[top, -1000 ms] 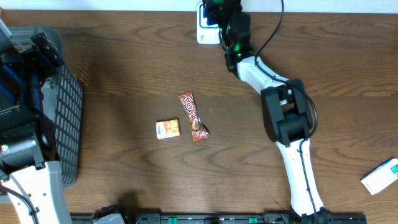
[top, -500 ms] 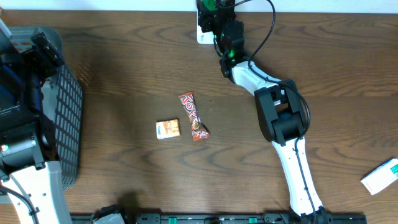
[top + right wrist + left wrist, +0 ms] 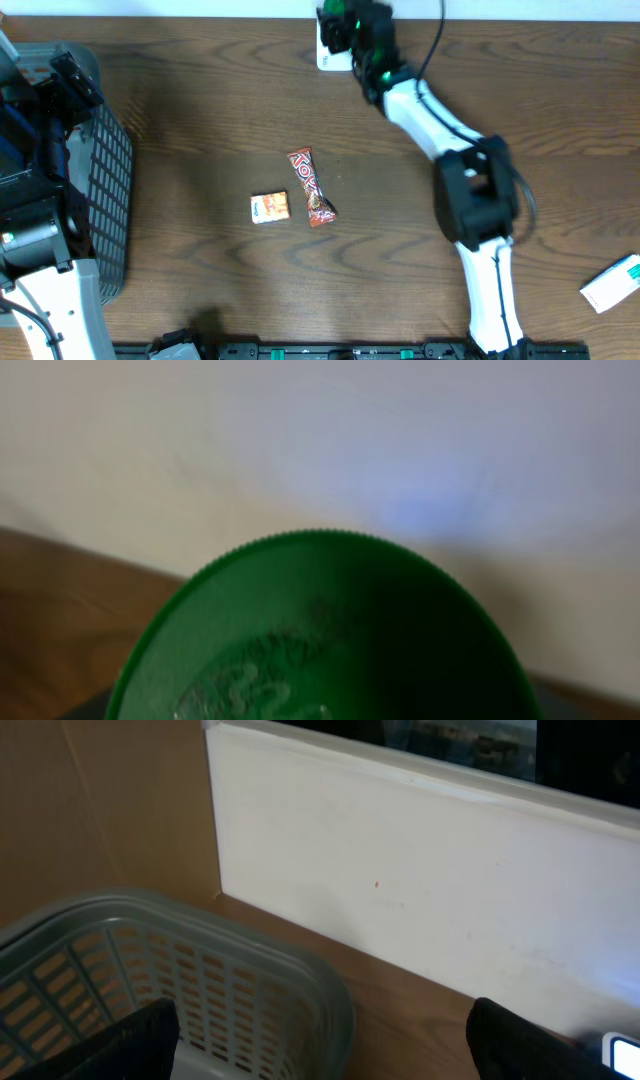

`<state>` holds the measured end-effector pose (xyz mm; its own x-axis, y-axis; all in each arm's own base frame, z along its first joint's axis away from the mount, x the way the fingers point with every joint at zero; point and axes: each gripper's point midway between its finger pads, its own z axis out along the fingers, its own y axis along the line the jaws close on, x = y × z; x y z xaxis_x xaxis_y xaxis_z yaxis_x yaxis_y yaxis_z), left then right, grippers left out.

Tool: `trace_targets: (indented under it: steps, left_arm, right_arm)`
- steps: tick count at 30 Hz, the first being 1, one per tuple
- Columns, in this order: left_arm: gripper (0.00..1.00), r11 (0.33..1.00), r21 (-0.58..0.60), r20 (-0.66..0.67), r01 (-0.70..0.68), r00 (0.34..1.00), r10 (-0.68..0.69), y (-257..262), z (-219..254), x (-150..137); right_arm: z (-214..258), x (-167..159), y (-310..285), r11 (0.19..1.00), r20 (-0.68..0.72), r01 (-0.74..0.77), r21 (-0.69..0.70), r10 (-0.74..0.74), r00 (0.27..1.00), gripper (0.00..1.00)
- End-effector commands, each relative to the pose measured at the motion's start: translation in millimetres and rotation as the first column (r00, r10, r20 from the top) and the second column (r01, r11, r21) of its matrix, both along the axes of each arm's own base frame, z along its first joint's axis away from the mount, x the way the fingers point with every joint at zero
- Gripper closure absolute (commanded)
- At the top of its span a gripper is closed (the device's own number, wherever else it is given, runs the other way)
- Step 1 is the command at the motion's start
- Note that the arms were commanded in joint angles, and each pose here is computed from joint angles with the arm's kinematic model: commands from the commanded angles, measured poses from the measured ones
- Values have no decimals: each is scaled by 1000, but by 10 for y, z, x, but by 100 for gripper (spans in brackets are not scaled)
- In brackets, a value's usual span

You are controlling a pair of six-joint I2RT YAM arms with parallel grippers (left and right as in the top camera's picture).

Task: Scan the item barcode
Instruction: 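Carry the jar right and set it at the table edge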

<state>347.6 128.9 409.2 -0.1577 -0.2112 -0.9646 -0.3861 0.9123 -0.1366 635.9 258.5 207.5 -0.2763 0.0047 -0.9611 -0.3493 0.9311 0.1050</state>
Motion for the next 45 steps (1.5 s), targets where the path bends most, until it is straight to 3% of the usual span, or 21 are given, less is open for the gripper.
trace_targets:
  steps: [1, 7, 14, 20, 23, 27, 34, 39, 41, 42, 45]
  left_arm:
    - [9, 1000, -8, 9, 11, 1000, -11, -28, 22, 9]
    - [9, 1000, -8, 9, 11, 1000, -11, -28, 22, 9]
    - [9, 1000, -8, 9, 11, 1000, -11, -28, 22, 9]
    - [9, 1000, -8, 9, 11, 1000, -10, -27, 22, 9]
    - [9, 1000, -8, 9, 11, 1000, -11, -28, 22, 9]
    - [9, 1000, -8, 9, 11, 1000, -11, -28, 22, 9]
    - [9, 1000, -8, 9, 11, 1000, -11, -28, 20, 9]
    - [9, 1000, -8, 9, 11, 1000, -11, -28, 22, 9]
    - [9, 1000, -8, 9, 11, 1000, -11, -28, 22, 9]
    - [9, 1000, -8, 9, 11, 1000, -11, -28, 22, 9]
    - [9, 1000, -8, 9, 11, 1000, -11, -28, 22, 9]
  right_arm:
    - [1198, -353, -285, 996, 115, 53, -65, -45, 992, 55]
    - [1164, -809, -1080, 916, -52, 201, -348, -232, 971, 55]
    - [474, -1291, -2236, 781, -329, 229, -581, -483, 811, 54]
    - [-62, -1452, -3268, 716, -427, 271, -643, -629, 650, 49]
    - [-438, -1596, -3961, 684, -471, 334, -649, -706, 529, 49]
    - [-960, -1774, -4462, 711, -562, 370, -598, -701, 439, 46]
    - [-1749, -2388, -5365, 661, -649, 452, -598, -731, 210, 47]
    - [-1892, -2650, -5692, 662, -700, 529, -532, -695, 165, 37]
    - [-1866, -2710, -5785, 660, -712, 560, -500, -682, 169, 18]
    - [-1832, -2727, -5814, 663, -718, 576, -478, -673, 179, 1]
    - [-1654, -2687, -5821, 682, -726, 614, -398, -643, 243, 1]
